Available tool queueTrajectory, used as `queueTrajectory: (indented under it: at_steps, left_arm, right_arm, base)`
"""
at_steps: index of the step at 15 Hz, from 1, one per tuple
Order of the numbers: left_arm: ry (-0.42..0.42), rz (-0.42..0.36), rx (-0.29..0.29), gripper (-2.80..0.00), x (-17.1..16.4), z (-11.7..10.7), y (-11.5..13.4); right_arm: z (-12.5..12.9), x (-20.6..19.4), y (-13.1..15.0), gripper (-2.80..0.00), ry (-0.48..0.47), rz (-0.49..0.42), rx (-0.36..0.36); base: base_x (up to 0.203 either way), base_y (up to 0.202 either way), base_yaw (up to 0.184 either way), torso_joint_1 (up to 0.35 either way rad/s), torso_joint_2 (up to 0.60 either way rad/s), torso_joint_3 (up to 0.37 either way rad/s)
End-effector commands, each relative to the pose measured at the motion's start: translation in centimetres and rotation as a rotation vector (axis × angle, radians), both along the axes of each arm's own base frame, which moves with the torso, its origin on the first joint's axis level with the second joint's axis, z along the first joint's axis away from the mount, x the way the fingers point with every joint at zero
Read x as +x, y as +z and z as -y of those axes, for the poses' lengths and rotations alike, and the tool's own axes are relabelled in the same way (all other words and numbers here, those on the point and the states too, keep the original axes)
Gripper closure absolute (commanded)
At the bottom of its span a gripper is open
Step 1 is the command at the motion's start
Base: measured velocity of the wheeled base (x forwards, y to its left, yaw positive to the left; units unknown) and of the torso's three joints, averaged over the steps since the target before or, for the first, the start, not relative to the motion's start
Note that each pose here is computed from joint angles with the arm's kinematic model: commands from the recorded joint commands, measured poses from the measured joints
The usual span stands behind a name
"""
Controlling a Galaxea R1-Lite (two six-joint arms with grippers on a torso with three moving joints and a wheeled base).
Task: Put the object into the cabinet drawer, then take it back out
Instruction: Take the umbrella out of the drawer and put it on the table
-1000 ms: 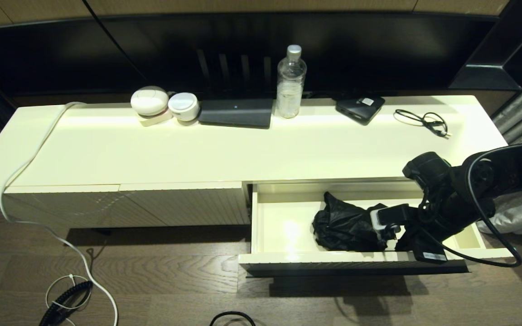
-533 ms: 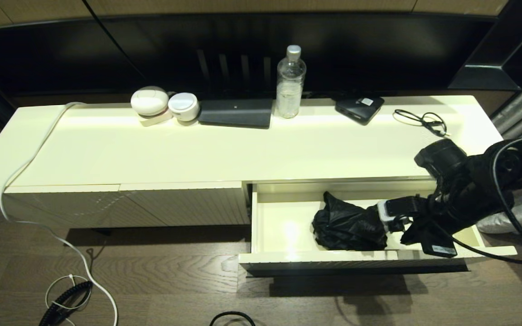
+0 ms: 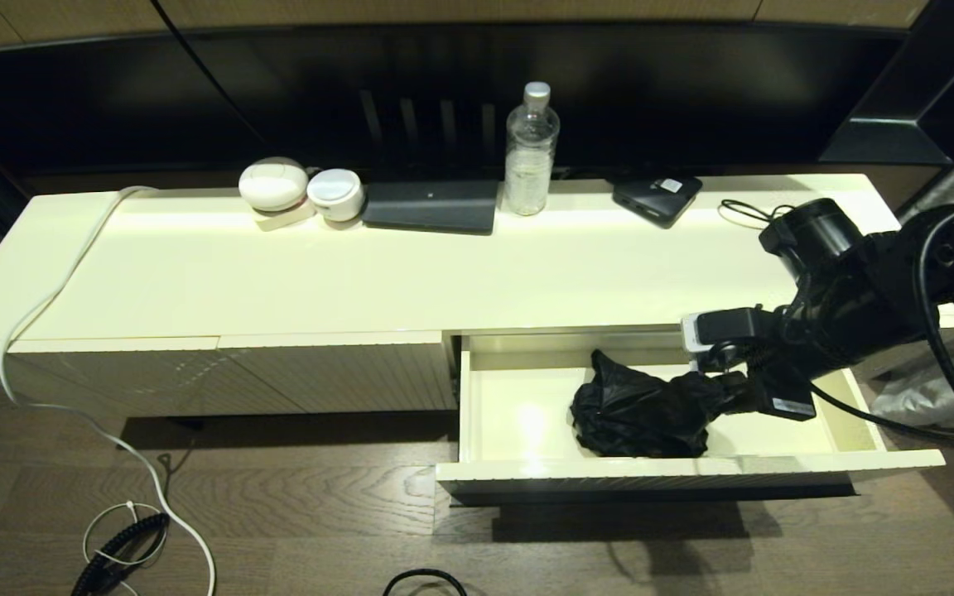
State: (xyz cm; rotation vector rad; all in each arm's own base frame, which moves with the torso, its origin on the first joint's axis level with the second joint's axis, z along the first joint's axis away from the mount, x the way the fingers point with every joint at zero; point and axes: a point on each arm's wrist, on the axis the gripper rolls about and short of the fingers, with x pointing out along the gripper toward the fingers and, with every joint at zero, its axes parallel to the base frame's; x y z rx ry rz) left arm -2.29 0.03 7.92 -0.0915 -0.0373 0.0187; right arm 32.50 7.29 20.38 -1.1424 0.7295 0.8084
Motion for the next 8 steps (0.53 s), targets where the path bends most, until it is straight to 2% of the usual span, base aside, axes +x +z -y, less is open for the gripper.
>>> queueTrajectory:
  at_steps: [1,4,8]
  left_arm:
    - [0.001,0.002,-0.001,0.00,-0.01,0.00,0.00]
    - [0.001,0.002,-0.001,0.00,-0.01,0.00,0.00]
    - [0.001,0.002,-0.001,0.00,-0.01,0.00,0.00]
  right_arm:
    - [-0.96,1.23,-0.02,-2.80,0.021,-0.013,-0.004]
    - [-1.50,1.55,0.89,-2.80,0.029,-0.118,-0.029]
    - [-1.65,1.36,0.29,-2.80,0.039,-0.274,-0.042]
  base:
    - [0.000,0.000,0.000,0.000,0.00,0.000]
    - [0.000,0.000,0.000,0.000,0.00,0.000]
    - [0.000,0.000,0.000,0.000,0.00,0.000]
